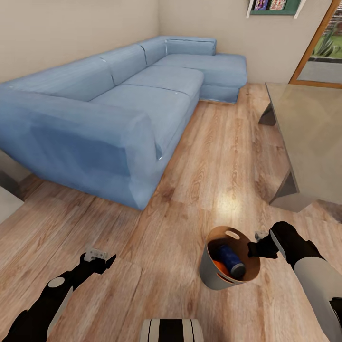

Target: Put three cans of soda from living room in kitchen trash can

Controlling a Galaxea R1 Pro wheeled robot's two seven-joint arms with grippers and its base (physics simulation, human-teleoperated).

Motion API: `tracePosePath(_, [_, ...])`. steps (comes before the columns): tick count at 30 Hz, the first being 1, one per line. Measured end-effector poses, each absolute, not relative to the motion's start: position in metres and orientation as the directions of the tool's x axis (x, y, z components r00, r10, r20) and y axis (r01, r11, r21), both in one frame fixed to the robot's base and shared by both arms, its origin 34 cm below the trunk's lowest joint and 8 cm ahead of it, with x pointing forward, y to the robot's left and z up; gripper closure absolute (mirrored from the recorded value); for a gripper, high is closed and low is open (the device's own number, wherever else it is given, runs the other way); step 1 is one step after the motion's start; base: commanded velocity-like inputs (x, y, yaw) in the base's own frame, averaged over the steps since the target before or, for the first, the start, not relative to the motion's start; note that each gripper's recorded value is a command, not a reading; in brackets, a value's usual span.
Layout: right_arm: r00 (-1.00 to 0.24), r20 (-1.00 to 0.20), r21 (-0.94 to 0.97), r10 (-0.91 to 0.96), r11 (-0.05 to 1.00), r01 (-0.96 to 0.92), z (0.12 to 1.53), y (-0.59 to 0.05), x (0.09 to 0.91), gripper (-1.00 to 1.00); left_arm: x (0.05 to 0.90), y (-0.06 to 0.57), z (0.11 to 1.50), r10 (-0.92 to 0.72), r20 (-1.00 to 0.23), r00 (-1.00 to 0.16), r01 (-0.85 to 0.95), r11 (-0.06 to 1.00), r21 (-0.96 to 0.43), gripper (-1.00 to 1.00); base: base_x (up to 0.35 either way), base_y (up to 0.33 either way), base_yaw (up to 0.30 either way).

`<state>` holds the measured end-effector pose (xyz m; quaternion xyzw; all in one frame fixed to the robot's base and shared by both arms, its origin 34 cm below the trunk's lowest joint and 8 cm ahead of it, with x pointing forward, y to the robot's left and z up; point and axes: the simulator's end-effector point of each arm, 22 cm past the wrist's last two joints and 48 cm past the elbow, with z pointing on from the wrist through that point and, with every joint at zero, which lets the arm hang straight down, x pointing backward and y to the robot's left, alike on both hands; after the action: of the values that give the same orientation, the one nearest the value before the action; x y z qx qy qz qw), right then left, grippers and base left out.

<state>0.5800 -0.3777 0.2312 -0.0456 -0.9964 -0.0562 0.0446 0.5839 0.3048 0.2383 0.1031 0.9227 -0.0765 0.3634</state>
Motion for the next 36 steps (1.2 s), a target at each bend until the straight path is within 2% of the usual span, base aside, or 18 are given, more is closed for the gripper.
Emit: tracePosePath(36, [-0.991,0.099,0.121,0.087,0.988,0.098,0.2291,-0.3718,0.5787,-1.00,0.5840,0.3048,0.2379,0.135,-0.687,-0.714,0.246,0.967,-0.066,-1.00,0.000,0.000,0.000])
